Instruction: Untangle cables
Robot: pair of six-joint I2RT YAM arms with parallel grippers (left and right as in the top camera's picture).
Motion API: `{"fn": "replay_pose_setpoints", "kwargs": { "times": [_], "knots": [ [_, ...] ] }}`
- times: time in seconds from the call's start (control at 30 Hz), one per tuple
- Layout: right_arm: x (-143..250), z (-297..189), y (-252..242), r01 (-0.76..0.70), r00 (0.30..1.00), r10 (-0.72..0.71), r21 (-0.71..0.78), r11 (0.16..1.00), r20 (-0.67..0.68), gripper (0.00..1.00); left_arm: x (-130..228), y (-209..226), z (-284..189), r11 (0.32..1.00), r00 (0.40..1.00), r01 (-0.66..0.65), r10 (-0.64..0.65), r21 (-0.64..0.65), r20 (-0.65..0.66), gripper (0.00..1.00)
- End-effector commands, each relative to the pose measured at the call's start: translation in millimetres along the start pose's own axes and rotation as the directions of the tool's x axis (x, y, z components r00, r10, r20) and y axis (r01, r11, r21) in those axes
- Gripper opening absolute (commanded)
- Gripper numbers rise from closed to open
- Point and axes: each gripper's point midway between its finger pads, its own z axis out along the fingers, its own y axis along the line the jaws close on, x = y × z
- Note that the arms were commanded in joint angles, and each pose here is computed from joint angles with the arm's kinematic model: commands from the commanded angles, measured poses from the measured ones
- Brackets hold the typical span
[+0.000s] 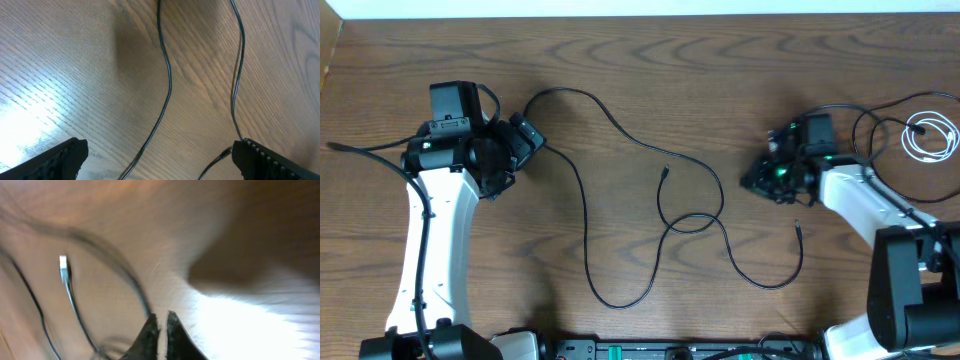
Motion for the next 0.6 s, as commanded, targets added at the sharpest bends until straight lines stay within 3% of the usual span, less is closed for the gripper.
{"fn": "replay_pose_setpoints", "kwargs": {
  "times": [0.0,0.1,0.2,0.33,0.4,0.57],
  "knots": [
    [15.6,1.3,7.7,0.066,0.996,-0.067,-0.025,0.998,-0.06,0.02,-1.2,0.1,-0.2,1.0,1.0,0.008,-0.008,-0.001,-0.001,0.98],
    [27.9,-11.8,1.2,0.037,0.995,-0.036,0.006,0.999,-0.097,0.05,-1.1,0.2,-0.2,1.0,1.0,0.008,-0.008,-0.001,-0.001,0.98],
    [37.5,-30.9,-9.3,0.005,0.994,0.001,0.061,0.998,-0.11,0.15,-1.1,0.2,-0.2,1.0,1.0,0.008,-0.008,-0.001,-0.001,0.98],
    [51.0,-54.3,-26.2,-0.026,0.993,0.045,0.174,0.984,-0.109,0.46,-1.1,0.2,-0.2,1.0,1.0,0.007,-0.007,-0.001,-0.001,0.98],
    [58.0,-61.7,-35.0,-0.037,0.991,0.065,0.231,0.972,-0.114,0.86,-1.1,0.2,-0.2,1.0,1.0,0.007,-0.007,-0.001,-0.001,0.98],
    [83.2,-74.8,-75.4,-0.206,0.958,0.273,0.459,0.864,-0.083,0.95,-1.2,0.1,-0.2,1.0,1.0,0.008,-0.008,-0.001,-0.001,0.98]
  ]
}}
